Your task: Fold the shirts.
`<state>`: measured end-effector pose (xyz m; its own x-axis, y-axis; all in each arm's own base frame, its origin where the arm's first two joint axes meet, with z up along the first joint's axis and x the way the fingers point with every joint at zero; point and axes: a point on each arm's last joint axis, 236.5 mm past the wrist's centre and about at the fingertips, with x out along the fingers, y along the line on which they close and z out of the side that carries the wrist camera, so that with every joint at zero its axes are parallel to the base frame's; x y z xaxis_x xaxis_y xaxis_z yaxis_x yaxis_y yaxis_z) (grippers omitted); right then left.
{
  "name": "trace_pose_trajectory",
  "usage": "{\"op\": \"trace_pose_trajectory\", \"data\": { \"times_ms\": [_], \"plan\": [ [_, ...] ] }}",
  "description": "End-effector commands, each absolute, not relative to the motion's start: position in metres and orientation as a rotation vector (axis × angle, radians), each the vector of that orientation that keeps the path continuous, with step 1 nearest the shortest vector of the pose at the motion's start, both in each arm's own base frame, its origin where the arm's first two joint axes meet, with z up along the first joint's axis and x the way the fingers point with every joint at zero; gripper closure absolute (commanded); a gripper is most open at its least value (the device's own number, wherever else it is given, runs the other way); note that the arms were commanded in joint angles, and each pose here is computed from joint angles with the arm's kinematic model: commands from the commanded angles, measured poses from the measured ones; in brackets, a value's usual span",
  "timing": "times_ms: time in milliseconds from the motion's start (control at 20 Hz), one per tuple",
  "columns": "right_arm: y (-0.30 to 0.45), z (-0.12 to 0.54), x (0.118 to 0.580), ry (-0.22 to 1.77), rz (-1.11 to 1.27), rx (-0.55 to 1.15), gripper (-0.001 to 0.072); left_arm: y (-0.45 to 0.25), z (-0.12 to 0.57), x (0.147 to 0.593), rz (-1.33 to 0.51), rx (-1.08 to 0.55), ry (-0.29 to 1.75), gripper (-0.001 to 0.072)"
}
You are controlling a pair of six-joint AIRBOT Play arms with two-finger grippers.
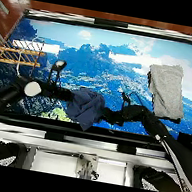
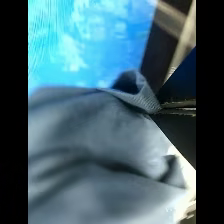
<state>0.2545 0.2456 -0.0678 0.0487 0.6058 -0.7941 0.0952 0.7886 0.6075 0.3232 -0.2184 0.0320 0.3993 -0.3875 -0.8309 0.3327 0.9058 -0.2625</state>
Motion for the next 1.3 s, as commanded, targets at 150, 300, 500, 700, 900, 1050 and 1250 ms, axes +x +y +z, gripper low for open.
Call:
{"op": "trace_pose_trajectory", "data": {
  "times_ms": [150,300,500,700,900,1050,1250],
  "plan": [
    [0.185,0.158,0.323,0.865,0.531,0.34,0.0645,-0.17,0.275,0.353,-0.38,0.076,0.534,0.0675],
    [0.142,0.364,0.318,0.225,0.501,0.389,0.0645,-0.151,0.421,0.315,-0.411,-0.032,0.2,0.0676],
    [0.114,0.475,0.251,-0.117,0.503,0.373,0.0644,-0.119,0.504,0.256,-0.421,-0.096,-0.012,0.0675],
    [0.115,0.459,0.237,-0.046,0.501,0.316,0.0644,-0.101,0.465,0.251,-0.358,-0.04,0.148,0.0675],
    [0.089,0.346,0.251,0.395,0.324,0.166,0.0644,-0.095,0.451,0.269,-0.3,0.002,0.186,0.0675],
    [0.058,0.23,0.237,0.865,0.15,0.111,0.0644,-0.11,0.453,0.299,-0.298,0.018,0.141,0.0675],
    [0.076,0.126,0.228,1.146,0.163,0.175,0.0644,-0.15,0.398,0.376,-0.301,0.059,0.257,0.0675]
  ]
}}
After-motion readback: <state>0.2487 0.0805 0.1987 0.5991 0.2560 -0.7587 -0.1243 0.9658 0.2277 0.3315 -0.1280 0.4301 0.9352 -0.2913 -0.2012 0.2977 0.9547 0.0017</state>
